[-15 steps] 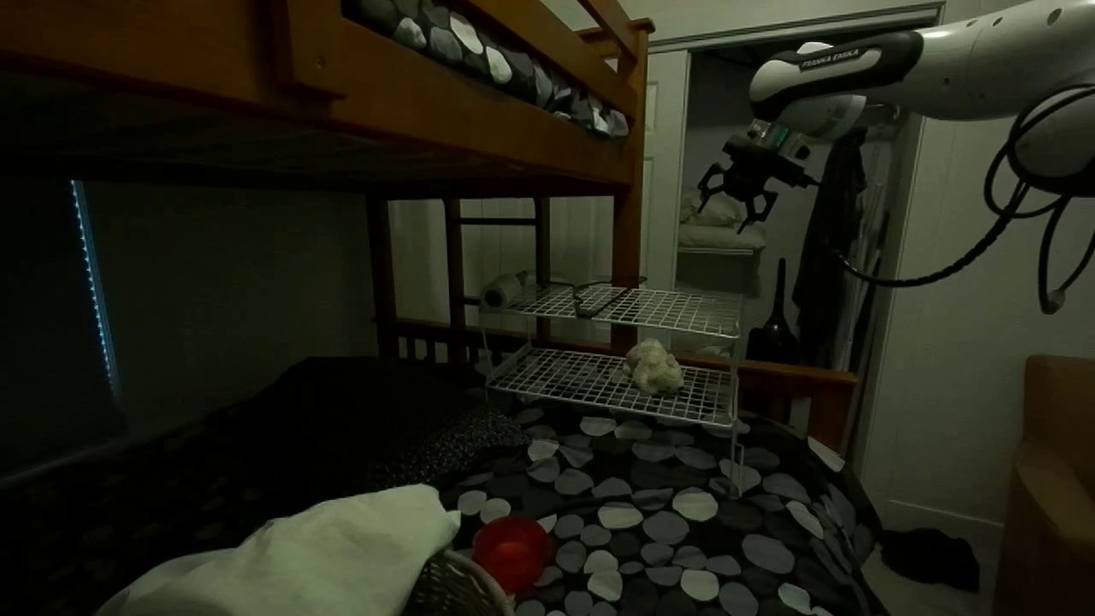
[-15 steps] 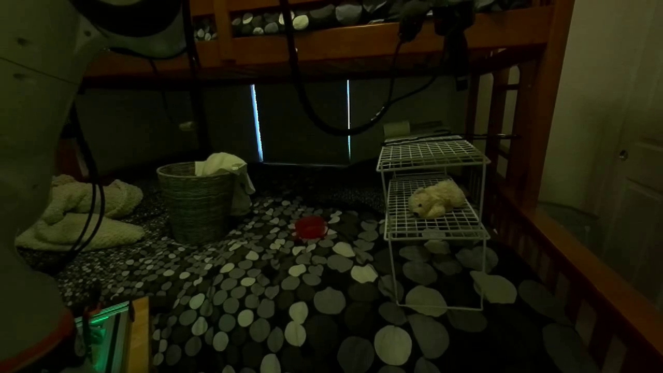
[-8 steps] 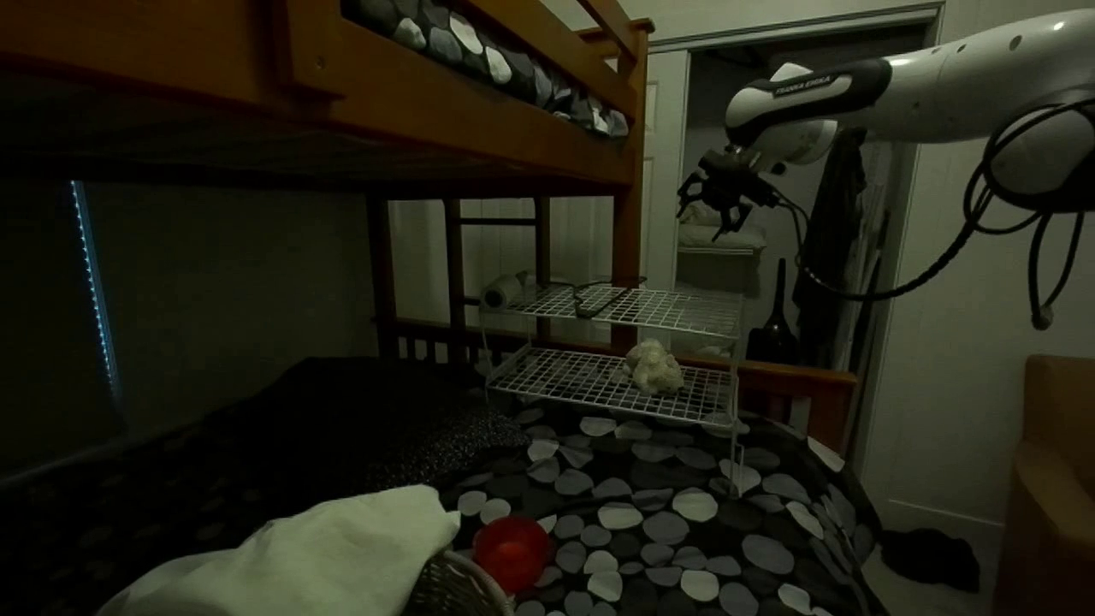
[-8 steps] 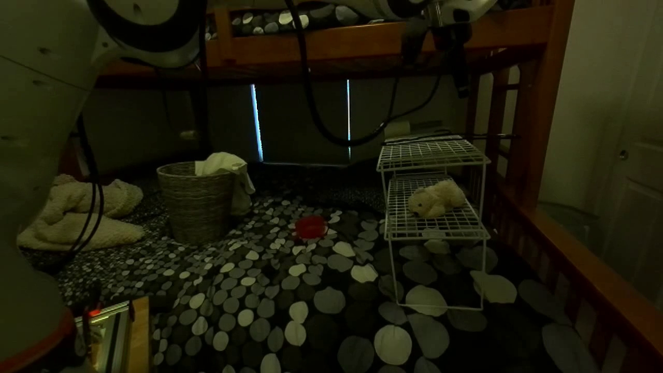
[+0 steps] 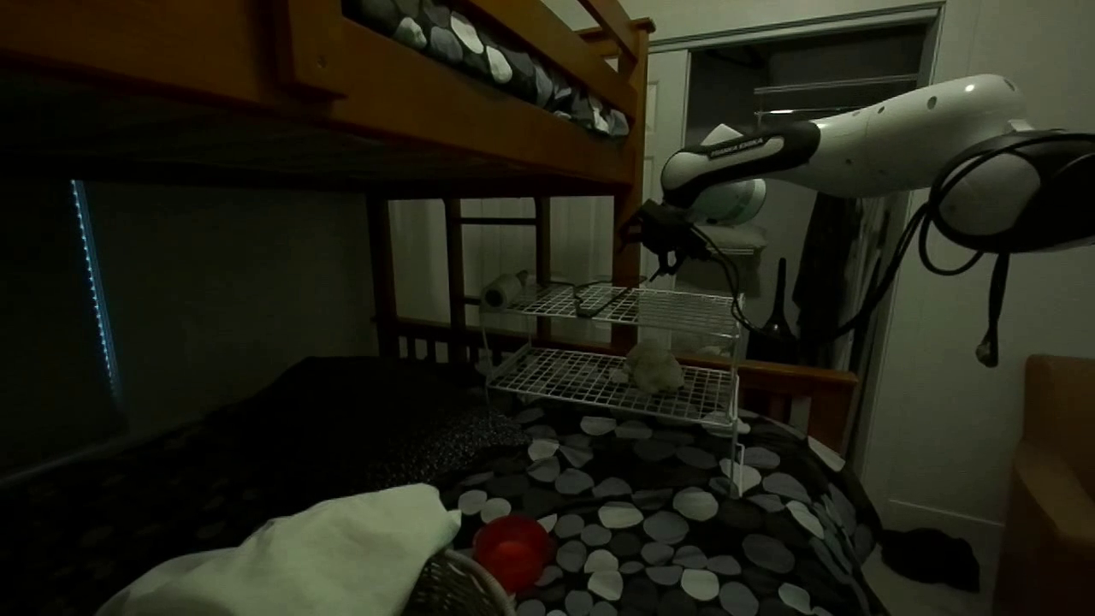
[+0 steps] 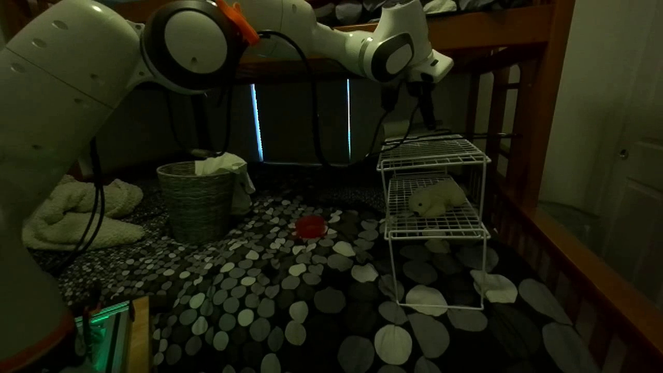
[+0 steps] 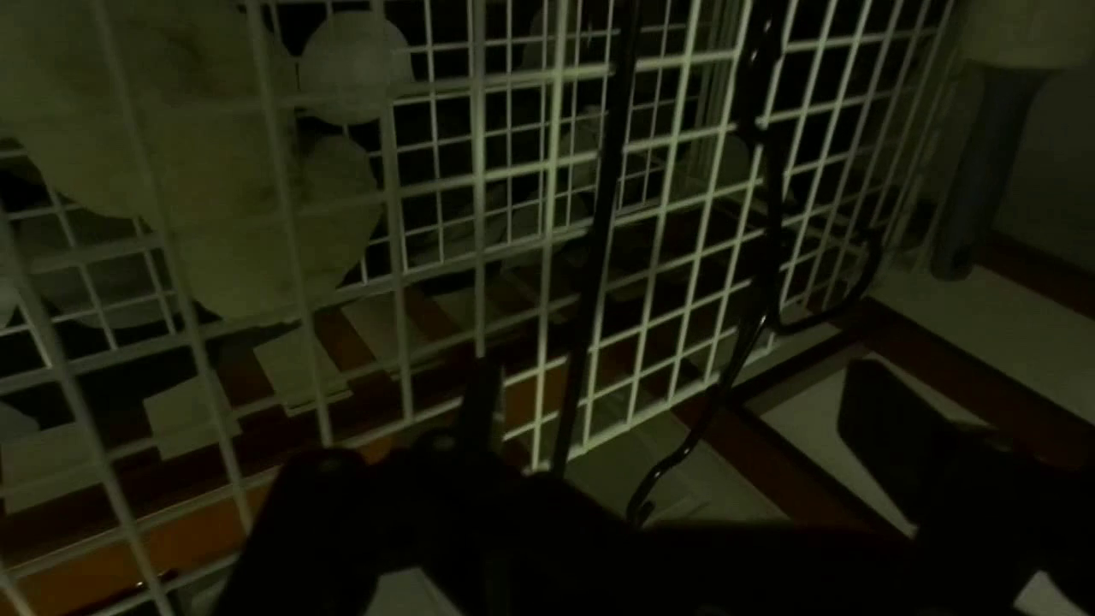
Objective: Pick up the black coat hanger and put it on the bed
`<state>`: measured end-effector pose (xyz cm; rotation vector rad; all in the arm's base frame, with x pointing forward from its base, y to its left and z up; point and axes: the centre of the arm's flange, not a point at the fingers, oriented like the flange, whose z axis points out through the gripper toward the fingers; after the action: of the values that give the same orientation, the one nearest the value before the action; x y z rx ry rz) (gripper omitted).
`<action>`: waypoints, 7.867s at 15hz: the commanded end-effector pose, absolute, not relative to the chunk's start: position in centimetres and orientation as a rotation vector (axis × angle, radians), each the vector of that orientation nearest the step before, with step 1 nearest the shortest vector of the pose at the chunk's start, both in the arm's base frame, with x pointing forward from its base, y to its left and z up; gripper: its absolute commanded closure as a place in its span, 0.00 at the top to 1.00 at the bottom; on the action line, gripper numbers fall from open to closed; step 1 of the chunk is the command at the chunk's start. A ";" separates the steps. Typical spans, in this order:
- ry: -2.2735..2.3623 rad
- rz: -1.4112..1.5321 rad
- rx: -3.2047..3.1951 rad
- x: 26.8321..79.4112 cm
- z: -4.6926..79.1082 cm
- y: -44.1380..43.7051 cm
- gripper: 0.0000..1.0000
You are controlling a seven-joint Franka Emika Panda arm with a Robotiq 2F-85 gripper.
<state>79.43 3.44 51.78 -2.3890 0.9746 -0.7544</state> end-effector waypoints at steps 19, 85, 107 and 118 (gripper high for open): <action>0.545 -0.907 -2.875 81.8 49.2 12.8 0.50; -0.667 -0.771 -2.835 60.2 53.1 20.3 0.02; -1.013 0.025 -3.044 56.5 38.8 24.9 0.02; -0.648 0.196 -3.323 58.5 35.4 19.5 0.78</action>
<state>58.13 19.69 34.70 -3.3178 -0.6280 0.1844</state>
